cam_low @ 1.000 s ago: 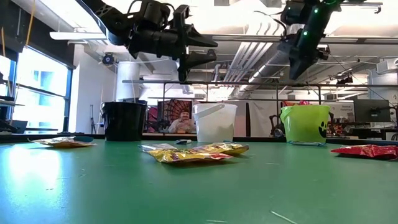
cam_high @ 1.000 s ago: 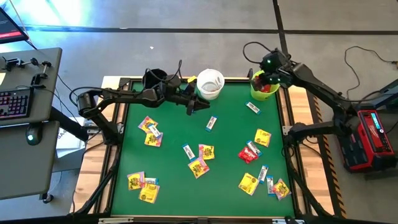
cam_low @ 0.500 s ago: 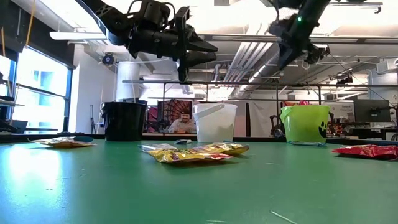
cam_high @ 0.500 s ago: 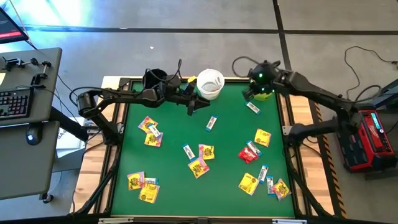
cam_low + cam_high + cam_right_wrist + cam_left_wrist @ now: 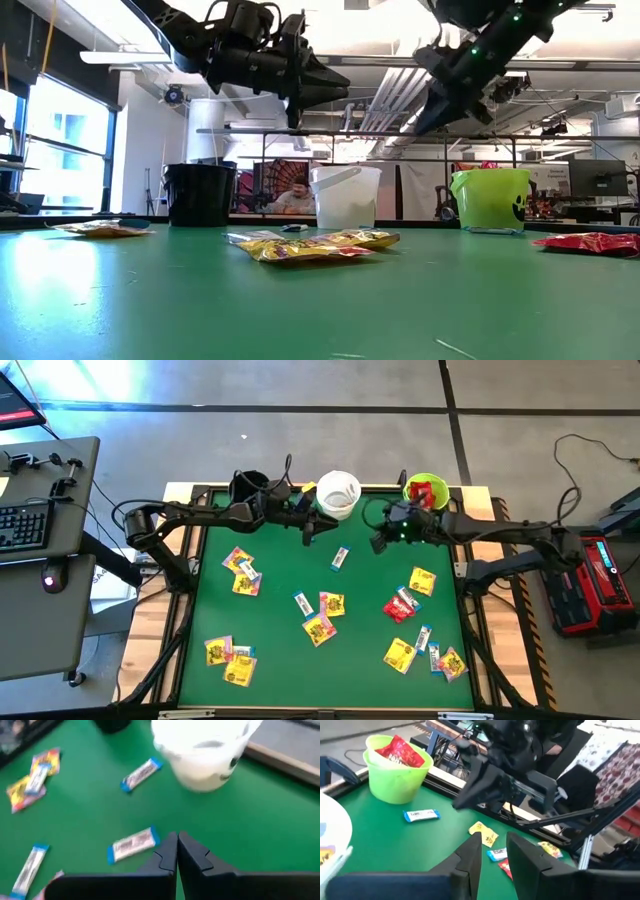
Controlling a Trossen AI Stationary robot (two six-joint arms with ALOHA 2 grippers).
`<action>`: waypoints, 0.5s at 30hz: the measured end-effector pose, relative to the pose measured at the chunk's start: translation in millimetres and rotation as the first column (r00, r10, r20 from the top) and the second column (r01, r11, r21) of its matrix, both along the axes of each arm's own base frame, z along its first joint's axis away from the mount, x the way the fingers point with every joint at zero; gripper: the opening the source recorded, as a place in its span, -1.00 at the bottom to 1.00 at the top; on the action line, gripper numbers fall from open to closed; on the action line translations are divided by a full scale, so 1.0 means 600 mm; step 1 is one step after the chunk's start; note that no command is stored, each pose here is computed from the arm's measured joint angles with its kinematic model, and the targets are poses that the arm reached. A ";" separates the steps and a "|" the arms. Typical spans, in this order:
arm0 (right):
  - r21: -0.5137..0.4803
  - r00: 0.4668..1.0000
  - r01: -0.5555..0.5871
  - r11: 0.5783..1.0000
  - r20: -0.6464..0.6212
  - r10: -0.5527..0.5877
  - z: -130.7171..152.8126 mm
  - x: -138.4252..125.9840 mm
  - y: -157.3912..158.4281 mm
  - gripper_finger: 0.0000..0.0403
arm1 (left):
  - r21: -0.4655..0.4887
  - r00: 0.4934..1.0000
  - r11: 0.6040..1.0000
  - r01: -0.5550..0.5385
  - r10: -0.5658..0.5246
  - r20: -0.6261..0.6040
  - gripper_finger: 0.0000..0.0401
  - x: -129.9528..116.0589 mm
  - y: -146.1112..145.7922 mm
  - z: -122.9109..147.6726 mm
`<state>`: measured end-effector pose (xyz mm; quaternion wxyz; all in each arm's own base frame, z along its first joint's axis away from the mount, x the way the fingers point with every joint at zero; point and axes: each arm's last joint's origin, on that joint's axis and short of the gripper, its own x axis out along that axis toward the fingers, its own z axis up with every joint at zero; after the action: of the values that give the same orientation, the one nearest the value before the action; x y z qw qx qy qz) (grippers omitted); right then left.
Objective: Sort candy by brand, put in halloween buckets
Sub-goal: Put the red candy into the green bucket
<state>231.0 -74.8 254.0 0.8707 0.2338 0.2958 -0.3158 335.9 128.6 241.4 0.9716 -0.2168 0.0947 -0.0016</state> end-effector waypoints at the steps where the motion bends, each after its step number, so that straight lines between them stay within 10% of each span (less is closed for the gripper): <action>1: 0.012 1.000 -0.015 1.000 -0.007 0.015 -0.003 0.000 0.005 -1.00 | 0.010 1.000 1.000 0.003 -0.003 0.000 -0.57 0.000 0.000 0.000; 15: 0.382 0.979 0.067 0.922 -0.203 0.013 -0.036 -0.025 0.132 -0.69 | 0.076 0.997 0.995 0.066 -0.063 -0.050 -0.46 0.006 -0.024 -0.009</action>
<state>216.2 4.4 232.6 0.7685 0.3717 0.4357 -0.2853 339.6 114.3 236.1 0.9762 -0.1756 0.1246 -0.0241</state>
